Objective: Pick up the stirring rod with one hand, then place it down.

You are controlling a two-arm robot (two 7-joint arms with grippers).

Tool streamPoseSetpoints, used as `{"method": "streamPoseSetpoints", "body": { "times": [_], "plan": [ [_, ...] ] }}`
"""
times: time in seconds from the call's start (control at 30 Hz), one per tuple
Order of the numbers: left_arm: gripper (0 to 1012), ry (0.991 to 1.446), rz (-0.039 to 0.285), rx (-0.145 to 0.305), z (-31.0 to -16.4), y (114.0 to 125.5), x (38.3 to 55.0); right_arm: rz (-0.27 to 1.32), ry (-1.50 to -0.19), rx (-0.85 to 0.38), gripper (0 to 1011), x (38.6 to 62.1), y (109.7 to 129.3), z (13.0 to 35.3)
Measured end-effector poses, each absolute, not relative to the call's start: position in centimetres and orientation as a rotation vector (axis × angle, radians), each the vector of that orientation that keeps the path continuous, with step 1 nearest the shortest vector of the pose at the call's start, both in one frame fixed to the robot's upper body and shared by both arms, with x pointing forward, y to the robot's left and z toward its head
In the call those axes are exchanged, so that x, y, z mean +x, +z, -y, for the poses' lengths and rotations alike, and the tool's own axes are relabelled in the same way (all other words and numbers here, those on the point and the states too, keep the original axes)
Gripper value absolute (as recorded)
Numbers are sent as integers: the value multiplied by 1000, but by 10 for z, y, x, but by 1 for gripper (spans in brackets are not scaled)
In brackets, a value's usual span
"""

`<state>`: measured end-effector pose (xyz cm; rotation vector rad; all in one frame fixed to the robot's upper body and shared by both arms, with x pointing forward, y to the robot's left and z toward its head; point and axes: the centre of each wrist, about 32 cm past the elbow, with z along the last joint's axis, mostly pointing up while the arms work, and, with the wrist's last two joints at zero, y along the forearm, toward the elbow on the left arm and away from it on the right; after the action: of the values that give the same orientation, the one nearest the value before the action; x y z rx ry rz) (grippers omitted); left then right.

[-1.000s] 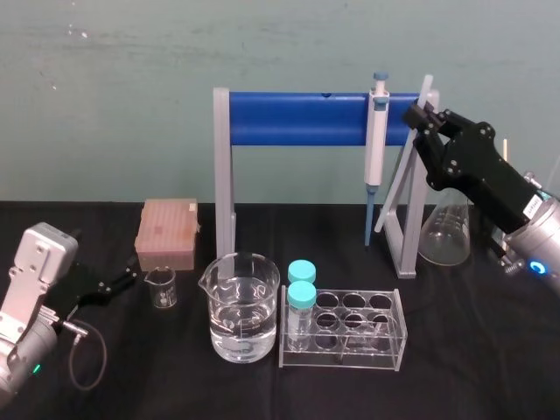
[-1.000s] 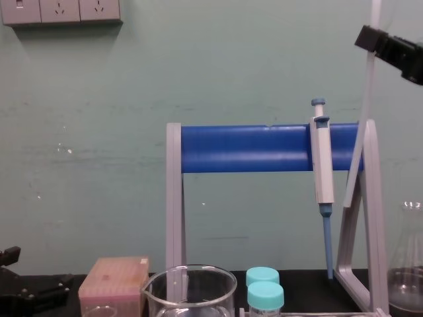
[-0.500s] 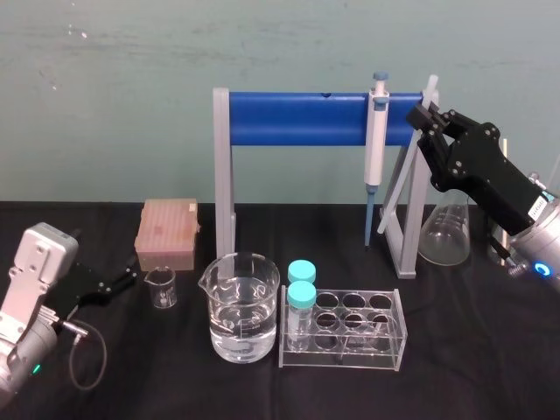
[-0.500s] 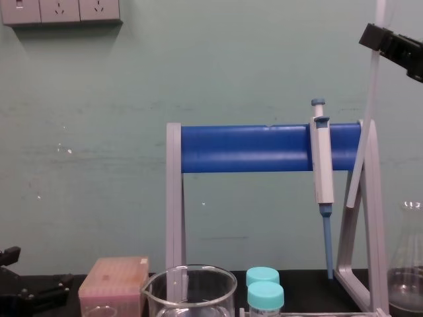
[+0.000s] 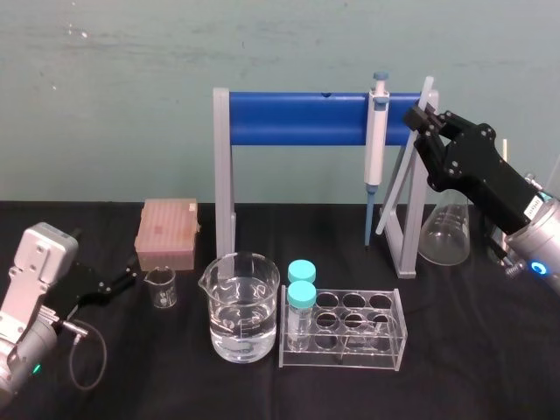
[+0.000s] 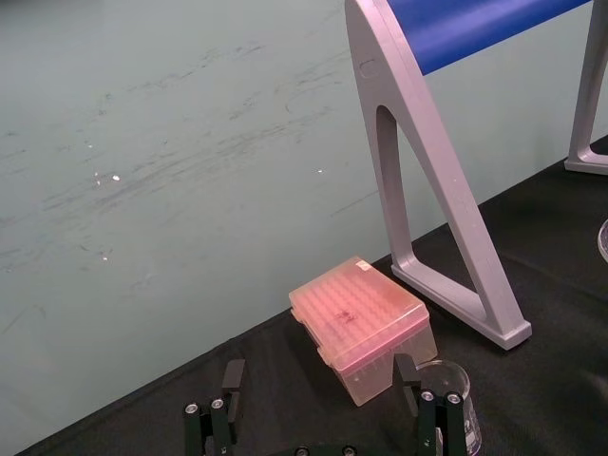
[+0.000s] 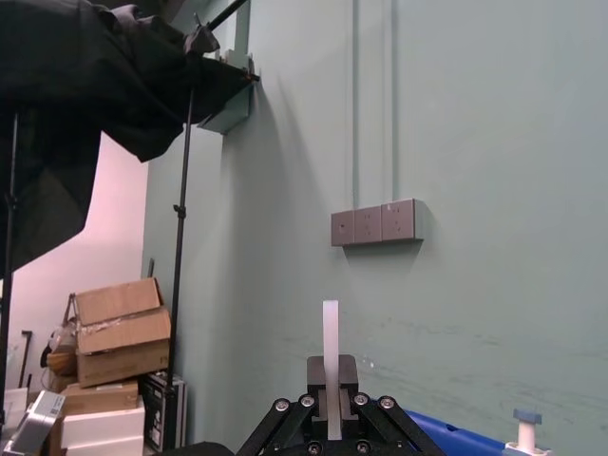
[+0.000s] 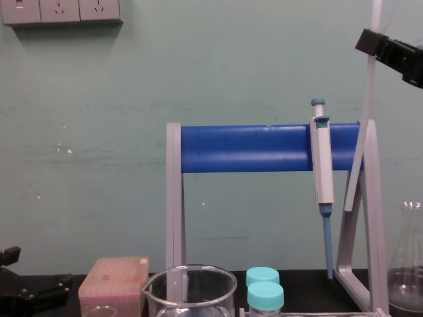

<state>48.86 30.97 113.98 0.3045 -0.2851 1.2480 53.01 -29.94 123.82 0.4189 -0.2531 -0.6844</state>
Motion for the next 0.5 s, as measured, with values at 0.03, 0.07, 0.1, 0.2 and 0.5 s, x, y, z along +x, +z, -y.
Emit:
{"method": "streamPoseSetpoints", "body": {
  "times": [0.03, 0.07, 0.1, 0.2, 0.5],
  "plan": [
    [1000, 1248, 285, 304, -310, 1140, 489, 253, -684, 419, 67, 530, 1238, 299],
    [1000, 1248, 285, 304, -310, 1140, 489, 253, -684, 418, 67, 530, 1238, 299],
    [1000, 1248, 285, 304, -310, 1140, 489, 252, -684, 418, 67, 530, 1238, 299],
    [1000, 1248, 285, 304, -310, 1140, 489, 252, -683, 417, 67, 530, 1238, 299],
    [1000, 1248, 285, 304, -310, 1140, 489, 249, -681, 414, 67, 528, 1237, 298]
  ]
}}
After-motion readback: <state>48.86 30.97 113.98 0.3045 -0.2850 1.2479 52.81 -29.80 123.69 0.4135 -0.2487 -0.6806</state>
